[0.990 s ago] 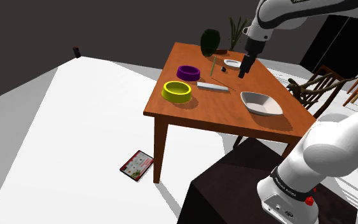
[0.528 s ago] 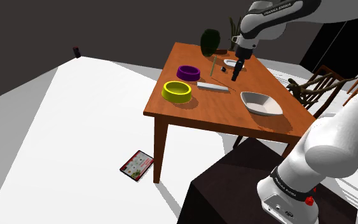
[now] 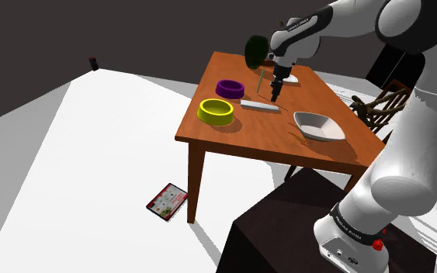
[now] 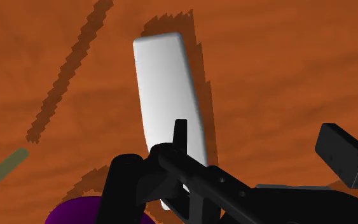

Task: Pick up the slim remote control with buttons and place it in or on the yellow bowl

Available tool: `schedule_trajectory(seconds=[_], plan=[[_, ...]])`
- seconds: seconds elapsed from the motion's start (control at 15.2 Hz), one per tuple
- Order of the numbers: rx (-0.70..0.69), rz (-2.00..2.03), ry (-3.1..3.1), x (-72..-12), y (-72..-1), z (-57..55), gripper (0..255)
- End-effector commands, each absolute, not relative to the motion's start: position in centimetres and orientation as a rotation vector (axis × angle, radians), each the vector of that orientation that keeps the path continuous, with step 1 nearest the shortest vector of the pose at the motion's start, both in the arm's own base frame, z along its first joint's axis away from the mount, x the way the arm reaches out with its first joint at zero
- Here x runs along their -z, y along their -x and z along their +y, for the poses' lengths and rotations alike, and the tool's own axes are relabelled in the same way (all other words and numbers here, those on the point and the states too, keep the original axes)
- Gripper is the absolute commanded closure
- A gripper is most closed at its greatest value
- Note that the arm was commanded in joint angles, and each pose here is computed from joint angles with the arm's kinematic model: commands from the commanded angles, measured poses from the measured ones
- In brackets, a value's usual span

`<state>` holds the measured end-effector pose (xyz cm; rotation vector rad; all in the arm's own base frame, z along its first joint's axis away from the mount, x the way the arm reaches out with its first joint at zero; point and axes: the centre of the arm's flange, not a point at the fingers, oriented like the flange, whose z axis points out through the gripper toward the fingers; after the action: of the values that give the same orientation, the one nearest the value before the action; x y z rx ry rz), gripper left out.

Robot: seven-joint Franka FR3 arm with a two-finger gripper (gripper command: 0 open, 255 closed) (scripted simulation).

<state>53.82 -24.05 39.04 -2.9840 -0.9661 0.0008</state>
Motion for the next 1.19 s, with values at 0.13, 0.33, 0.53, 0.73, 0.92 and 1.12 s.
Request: schedule_trajectory(seconds=[0.13,0.33,0.53,0.73,0.92,1.12], plan=[[0.004,-1.117,2.927,-36.2,-58.1,-25.4,0],[0.006,-1.208,2.889,-34.4,-60.8,-26.0,0],[0.006,-1.208,2.889,-32.8,-60.8,-25.9,0],[0.006,-1.208,2.889,-31.2,-60.8,-25.9,0],[0.006,-1.208,2.889,-30.4,-60.8,-25.9,0],[0.006,-1.208,2.889,-30.4,-60.8,-25.9,0]])
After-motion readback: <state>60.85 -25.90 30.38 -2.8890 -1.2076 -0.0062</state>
